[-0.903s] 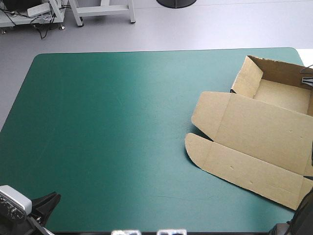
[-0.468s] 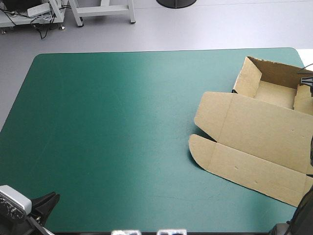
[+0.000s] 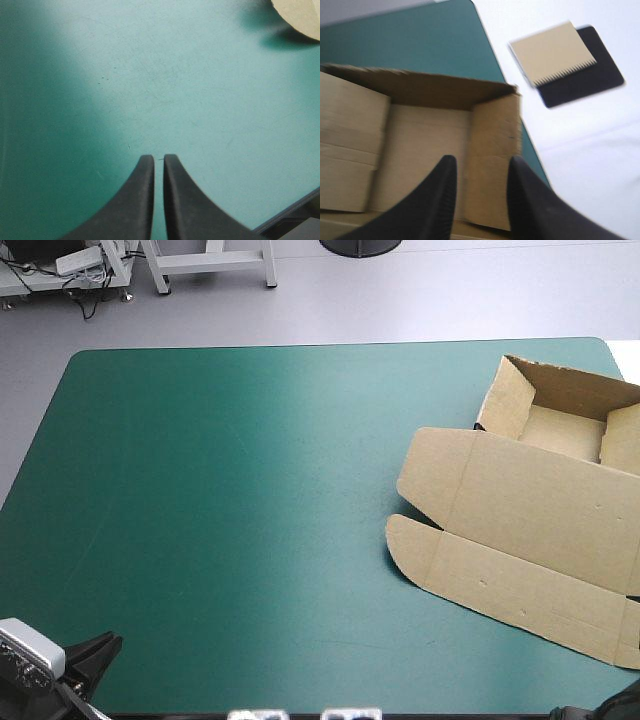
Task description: Fold the box
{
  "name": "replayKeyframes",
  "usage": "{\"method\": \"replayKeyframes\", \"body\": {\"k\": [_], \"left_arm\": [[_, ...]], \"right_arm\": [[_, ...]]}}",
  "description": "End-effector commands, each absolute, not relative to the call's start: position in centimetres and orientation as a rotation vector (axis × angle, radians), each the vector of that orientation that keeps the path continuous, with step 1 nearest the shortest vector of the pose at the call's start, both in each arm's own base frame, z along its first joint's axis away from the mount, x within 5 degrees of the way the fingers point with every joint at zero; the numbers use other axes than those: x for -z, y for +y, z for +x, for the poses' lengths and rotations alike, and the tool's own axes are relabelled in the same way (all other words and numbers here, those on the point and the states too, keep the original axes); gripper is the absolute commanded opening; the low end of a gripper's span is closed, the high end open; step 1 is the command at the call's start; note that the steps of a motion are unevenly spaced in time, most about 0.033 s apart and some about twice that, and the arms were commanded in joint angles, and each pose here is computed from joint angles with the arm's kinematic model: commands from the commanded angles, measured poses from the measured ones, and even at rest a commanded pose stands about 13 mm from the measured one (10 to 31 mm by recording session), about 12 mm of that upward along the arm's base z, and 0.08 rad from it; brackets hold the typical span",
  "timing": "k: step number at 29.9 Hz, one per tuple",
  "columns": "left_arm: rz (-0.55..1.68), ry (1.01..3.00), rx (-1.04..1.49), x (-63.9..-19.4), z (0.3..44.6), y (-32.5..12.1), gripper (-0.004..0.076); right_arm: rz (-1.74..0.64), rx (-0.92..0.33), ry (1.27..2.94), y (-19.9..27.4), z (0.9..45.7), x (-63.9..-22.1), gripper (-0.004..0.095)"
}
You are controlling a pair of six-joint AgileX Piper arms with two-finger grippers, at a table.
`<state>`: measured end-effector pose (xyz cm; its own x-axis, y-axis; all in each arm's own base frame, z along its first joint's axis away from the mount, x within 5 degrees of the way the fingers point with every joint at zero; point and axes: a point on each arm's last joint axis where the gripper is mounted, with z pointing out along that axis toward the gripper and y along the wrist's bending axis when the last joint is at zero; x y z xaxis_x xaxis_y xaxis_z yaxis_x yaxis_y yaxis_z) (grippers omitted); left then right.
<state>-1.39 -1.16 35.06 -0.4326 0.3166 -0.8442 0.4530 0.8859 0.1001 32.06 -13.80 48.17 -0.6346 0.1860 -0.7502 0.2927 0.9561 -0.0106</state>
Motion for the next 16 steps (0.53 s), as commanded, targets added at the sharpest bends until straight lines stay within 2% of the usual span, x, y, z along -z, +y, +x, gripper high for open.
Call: {"method": "replayKeyframes", "body": {"k": [1, 6, 9, 12, 16], "left_arm": [[0.575, 2.094, 0.191, -35.2, -1.5, -1.2, 0.0044], [0.584, 2.084, 0.185, -35.3, -1.4, -1.2, 0.0044], [0.606, 2.056, 0.167, -35.4, -1.3, -1.3, 0.0044], [0.604, 2.019, 0.158, -35.7, -1.1, -1.3, 0.0044], [0.615, 2.019, 0.161, -35.1, -0.7, -1.5, 0.0044]], "right_arm": [[0.209, 0.009, 2.062, -9.6, 26.9, -54.1, -0.0007], [0.078, -0.125, 1.886, -5.2, 20.8, -58.2, 0.0002], [0.047, -0.114, 1.846, -3.4, 17.2, -58.8, 0.0000], [0.041, -0.097, 1.901, -2.2, 15.2, -56.9, 0.0000], [-0.004, -0.078, 2.011, -0.8, 12.5, -52.5, 0.0000]]}}
